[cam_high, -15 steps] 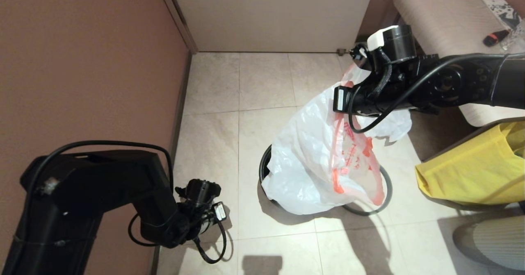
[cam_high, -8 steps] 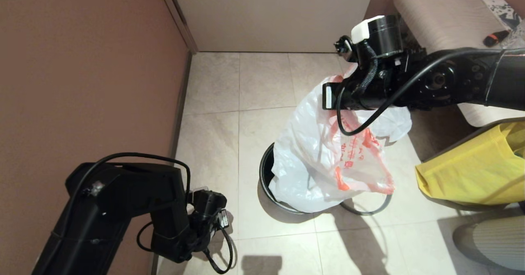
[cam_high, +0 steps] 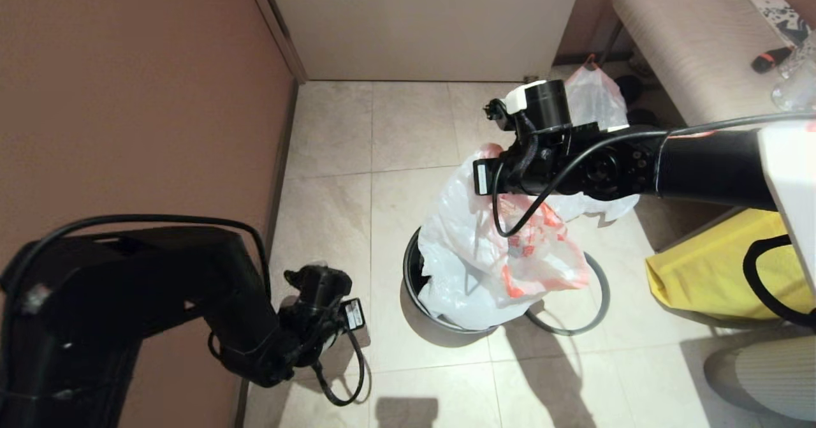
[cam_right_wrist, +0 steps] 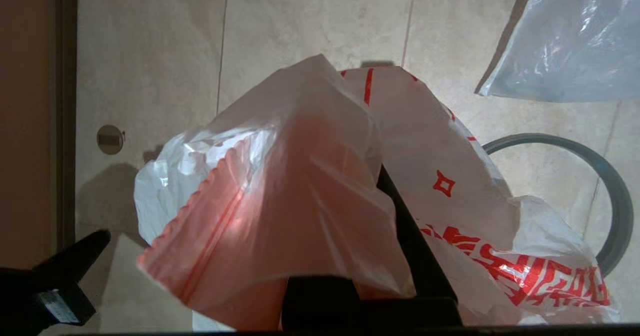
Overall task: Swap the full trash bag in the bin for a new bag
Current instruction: Put the new garbage bag on the trash can
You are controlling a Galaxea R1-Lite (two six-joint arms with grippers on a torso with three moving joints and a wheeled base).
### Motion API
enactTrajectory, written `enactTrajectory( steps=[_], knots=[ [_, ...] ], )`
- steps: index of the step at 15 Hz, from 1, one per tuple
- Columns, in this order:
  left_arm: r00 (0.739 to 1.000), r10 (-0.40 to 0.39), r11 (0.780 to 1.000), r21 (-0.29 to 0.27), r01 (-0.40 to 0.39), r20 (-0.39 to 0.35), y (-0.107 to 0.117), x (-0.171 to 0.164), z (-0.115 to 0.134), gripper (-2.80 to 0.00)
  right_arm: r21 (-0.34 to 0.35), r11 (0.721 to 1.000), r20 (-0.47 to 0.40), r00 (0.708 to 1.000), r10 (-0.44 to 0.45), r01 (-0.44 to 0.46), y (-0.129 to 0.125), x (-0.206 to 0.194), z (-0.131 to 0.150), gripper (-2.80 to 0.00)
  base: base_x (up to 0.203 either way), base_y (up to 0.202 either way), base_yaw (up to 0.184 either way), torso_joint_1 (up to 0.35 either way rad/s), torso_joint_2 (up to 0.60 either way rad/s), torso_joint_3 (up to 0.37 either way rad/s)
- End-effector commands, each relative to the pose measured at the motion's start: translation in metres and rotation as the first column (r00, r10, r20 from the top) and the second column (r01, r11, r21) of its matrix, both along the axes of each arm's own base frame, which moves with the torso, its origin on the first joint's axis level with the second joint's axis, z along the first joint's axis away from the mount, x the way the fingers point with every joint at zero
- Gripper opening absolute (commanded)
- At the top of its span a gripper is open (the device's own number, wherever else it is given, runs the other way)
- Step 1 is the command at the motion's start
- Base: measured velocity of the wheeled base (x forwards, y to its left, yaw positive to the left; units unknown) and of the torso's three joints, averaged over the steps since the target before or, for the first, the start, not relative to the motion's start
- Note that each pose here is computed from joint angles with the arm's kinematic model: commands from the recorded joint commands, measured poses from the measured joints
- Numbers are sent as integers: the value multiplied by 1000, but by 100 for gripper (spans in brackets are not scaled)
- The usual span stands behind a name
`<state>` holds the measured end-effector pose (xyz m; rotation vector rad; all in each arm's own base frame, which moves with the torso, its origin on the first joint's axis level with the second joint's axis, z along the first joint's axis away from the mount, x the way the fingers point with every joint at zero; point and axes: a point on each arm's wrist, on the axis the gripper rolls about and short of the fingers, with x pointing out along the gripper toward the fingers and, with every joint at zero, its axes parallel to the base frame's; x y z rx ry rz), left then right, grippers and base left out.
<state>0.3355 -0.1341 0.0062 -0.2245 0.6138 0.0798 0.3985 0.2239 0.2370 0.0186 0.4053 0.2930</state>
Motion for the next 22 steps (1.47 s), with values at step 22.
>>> enactTrajectory(
  steps=[22],
  knots=[
    [880, -266, 944, -291, 156, -393, -133, 25, 98, -280, 102, 995, -72, 997, 8, -1, -27, 35, -31, -280, 0, 0, 0, 0, 0, 0]
  ],
)
